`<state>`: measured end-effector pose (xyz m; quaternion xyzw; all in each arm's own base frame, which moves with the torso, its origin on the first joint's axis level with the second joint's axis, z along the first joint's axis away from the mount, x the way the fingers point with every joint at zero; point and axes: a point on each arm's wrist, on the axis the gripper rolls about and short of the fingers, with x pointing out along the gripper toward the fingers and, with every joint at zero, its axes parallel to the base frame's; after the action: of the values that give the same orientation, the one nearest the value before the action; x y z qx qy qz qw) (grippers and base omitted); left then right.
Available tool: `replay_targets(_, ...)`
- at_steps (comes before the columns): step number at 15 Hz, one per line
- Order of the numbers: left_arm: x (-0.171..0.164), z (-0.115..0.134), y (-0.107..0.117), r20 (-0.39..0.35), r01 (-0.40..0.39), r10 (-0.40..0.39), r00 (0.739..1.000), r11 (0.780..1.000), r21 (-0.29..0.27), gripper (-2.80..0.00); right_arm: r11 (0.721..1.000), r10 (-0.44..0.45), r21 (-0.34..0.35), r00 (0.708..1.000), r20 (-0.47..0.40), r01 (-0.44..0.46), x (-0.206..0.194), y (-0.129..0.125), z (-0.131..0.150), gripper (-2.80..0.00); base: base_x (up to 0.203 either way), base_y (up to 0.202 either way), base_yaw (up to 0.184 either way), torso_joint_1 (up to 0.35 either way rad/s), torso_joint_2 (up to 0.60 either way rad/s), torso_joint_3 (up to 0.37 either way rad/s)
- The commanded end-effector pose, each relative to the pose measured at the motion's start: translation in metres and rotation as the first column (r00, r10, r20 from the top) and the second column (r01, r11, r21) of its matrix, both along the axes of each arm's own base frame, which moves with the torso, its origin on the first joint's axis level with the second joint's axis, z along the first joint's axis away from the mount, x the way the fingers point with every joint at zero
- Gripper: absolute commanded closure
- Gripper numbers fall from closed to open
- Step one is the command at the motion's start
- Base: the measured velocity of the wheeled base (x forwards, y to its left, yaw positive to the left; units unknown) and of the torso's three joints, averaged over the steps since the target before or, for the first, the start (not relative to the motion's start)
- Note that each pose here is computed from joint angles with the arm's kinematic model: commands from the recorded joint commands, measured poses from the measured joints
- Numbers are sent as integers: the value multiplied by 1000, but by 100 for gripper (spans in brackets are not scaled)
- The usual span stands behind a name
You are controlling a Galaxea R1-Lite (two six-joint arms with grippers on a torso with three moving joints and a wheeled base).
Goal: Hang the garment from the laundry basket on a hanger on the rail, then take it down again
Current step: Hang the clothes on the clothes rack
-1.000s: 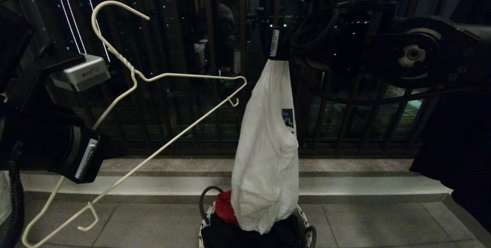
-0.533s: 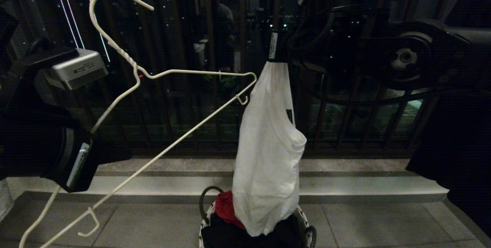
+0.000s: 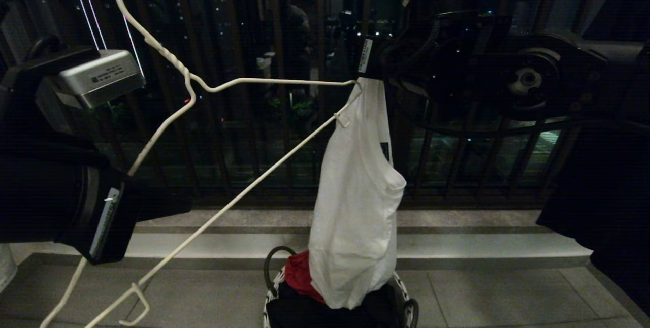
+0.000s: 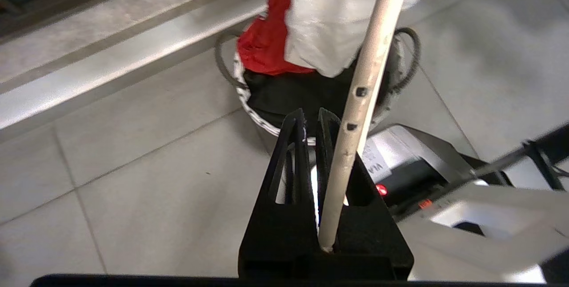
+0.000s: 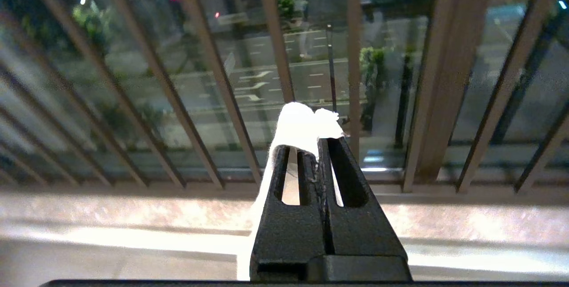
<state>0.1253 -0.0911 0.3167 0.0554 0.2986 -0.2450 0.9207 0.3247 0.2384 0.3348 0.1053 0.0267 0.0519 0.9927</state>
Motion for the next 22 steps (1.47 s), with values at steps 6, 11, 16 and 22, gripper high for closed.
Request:
replay_targets(6, 3, -5, -20, -45, -4, 3, 999, 1000, -20, 0, 981, -80, 175, 996, -33, 84, -2, -2, -1, 0, 0, 0, 0, 0, 0, 0)
replay_targets(11, 10, -2, -29, -50, -22, 18, 999, 997, -71, 0, 963, -80, 253, 996, -41, 88, -3, -2, 0, 0, 0, 0, 0, 0, 0, 0)
replay_targets(16, 14, -5, -36, -64, -26, 21, 998, 996, -80, 0, 960, -75, 269, 996, -47, 85, -3, 0, -2, 0, 0, 0, 0, 0, 0, 0)
replay_targets(22, 20, -8, -43, -77, -34, 27, 997, 995, -93, 0, 957, -72, 279, 996, -50, 83, -4, 2, -2, 0, 0, 0, 0, 0, 0, 0)
